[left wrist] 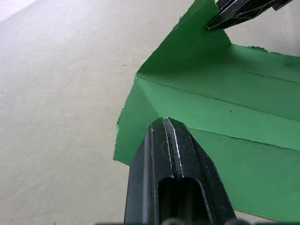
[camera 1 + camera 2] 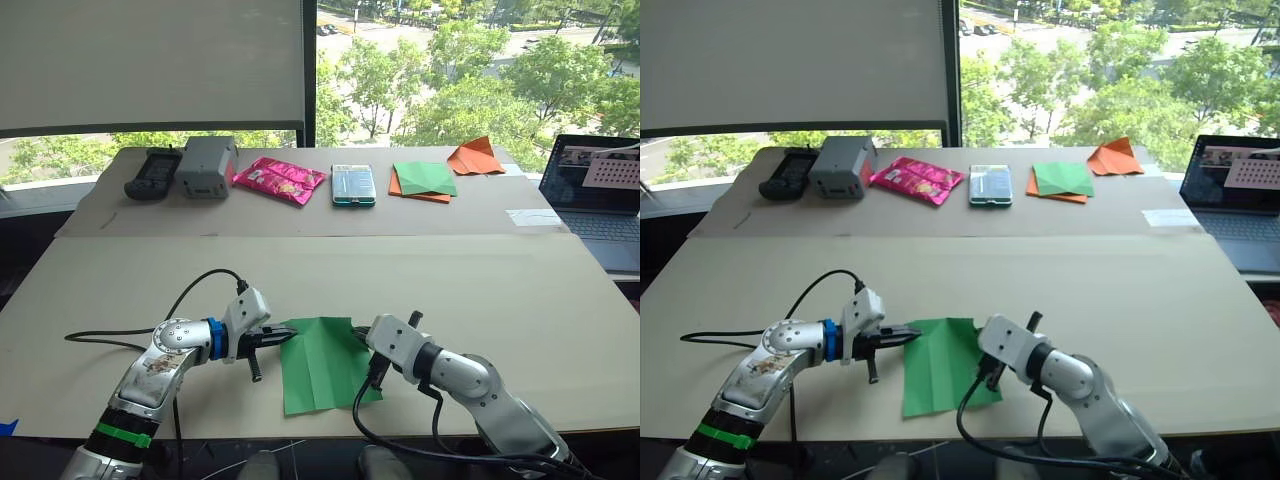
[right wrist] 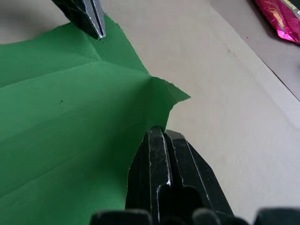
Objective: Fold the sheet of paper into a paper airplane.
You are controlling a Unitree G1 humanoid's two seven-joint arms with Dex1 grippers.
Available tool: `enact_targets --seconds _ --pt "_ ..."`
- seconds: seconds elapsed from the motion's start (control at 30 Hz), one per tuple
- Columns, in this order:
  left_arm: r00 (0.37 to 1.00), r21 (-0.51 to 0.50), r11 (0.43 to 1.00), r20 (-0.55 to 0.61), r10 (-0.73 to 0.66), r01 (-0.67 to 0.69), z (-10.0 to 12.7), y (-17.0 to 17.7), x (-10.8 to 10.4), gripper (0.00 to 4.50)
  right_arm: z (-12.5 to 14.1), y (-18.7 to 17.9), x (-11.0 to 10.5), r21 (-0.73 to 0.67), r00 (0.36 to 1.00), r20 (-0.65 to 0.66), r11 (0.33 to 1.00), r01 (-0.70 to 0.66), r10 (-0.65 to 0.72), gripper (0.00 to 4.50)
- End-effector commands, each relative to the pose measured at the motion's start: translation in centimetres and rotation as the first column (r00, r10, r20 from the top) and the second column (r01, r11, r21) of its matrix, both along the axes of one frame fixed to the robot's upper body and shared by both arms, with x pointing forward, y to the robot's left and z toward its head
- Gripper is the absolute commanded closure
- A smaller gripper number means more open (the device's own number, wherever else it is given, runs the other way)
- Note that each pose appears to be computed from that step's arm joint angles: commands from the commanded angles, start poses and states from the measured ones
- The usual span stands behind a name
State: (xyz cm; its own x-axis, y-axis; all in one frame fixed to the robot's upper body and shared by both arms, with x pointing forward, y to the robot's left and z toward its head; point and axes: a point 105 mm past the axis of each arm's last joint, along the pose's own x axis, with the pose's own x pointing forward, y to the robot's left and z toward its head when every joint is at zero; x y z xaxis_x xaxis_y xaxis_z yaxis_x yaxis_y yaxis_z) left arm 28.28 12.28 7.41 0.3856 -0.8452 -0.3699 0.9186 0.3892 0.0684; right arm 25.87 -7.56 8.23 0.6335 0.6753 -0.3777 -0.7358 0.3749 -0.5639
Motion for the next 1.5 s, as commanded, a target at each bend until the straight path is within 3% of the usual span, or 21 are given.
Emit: enact_targets --seconds 0.03,0.23,0.4,1.03,1.4,1.5 --pt "1.000 -0.011 1.000 0.029 -0.012 0.012 0.9 -0.2 0.0 4.50 0.2 0.8 -0.4 -0.069 0.997 0.045 0.996 -0.063 0.066 4.48" --pt "0.999 -0.014 0.999 0.030 -0.036 0.036 1.1 -0.8 0.3 4.50 -0.3 1.3 -0.9 -0.210 0.985 0.031 0.964 -0.162 0.172 4.48" --pt "0.994 -0.014 0.995 0.043 -0.098 0.099 2.0 -2.3 2.2 4.50 -0.6 1.3 -0.5 -0.218 0.984 -0.014 0.959 -0.179 0.180 4.48" --pt "0.983 0.042 0.982 -0.001 -0.184 0.184 -0.6 -4.5 3.1 4.50 -1.0 1.1 -0.5 -0.209 0.990 -0.033 0.968 -0.141 0.137 4.48" --pt "0.976 0.162 0.962 -0.033 -0.216 0.218 -3.0 -3.8 2.8 4.50 -0.9 1.1 -0.4 -0.209 0.991 -0.030 0.969 -0.135 0.131 4.48" --pt "0.975 0.166 0.960 -0.034 -0.221 0.224 -3.2 -4.0 2.8 4.50 -0.5 1.1 -0.1 -0.200 0.992 -0.010 0.972 -0.124 0.124 3.56"
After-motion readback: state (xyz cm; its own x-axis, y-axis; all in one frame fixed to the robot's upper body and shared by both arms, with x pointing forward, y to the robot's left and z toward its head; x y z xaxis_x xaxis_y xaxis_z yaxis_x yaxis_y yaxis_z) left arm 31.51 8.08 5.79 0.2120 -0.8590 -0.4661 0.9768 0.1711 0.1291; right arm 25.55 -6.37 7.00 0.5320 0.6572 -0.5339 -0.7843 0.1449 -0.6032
